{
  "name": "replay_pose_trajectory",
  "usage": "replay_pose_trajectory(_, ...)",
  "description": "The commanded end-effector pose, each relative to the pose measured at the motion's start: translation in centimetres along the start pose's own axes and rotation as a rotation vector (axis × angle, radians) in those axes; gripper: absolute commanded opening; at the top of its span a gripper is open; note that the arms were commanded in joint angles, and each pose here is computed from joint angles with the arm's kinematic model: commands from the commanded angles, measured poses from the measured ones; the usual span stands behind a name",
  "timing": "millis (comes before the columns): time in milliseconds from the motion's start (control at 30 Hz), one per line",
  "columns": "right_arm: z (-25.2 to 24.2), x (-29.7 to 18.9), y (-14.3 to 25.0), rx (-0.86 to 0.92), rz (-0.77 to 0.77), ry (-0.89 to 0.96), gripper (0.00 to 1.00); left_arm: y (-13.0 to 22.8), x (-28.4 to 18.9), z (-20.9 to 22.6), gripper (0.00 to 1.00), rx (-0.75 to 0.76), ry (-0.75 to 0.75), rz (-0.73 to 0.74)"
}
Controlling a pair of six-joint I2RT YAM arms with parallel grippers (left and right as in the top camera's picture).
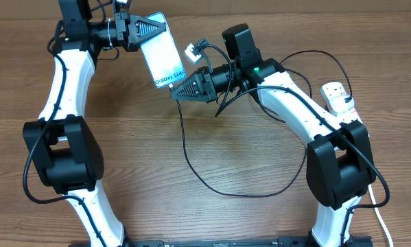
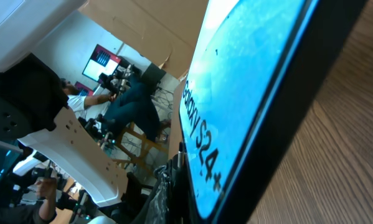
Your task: Plug charger to phone and switch on socket
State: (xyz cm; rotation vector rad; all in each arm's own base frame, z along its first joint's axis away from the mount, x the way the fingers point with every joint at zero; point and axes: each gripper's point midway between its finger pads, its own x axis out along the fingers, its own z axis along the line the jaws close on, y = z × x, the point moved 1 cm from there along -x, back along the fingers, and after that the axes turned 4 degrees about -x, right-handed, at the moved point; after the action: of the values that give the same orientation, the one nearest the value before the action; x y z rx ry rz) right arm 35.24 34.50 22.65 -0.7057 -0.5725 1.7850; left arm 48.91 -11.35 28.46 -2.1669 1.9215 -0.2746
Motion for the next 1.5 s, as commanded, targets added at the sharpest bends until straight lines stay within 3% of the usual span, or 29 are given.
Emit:
replay_pose_trajectory(0, 1.4, -0.3, -1.1, -0.026, -0.010, -0.008, 0.04, -0.2, -0.8, -1.2, 0.04, 0.005, 0.015, 0.001)
replay_pose_trajectory(1467, 0.7, -0.3, -1.5, 0.022, -0.023, 0.039, 0.04, -0.1, -0.5, -1.4, 0.04, 0.008, 0.023, 0.014)
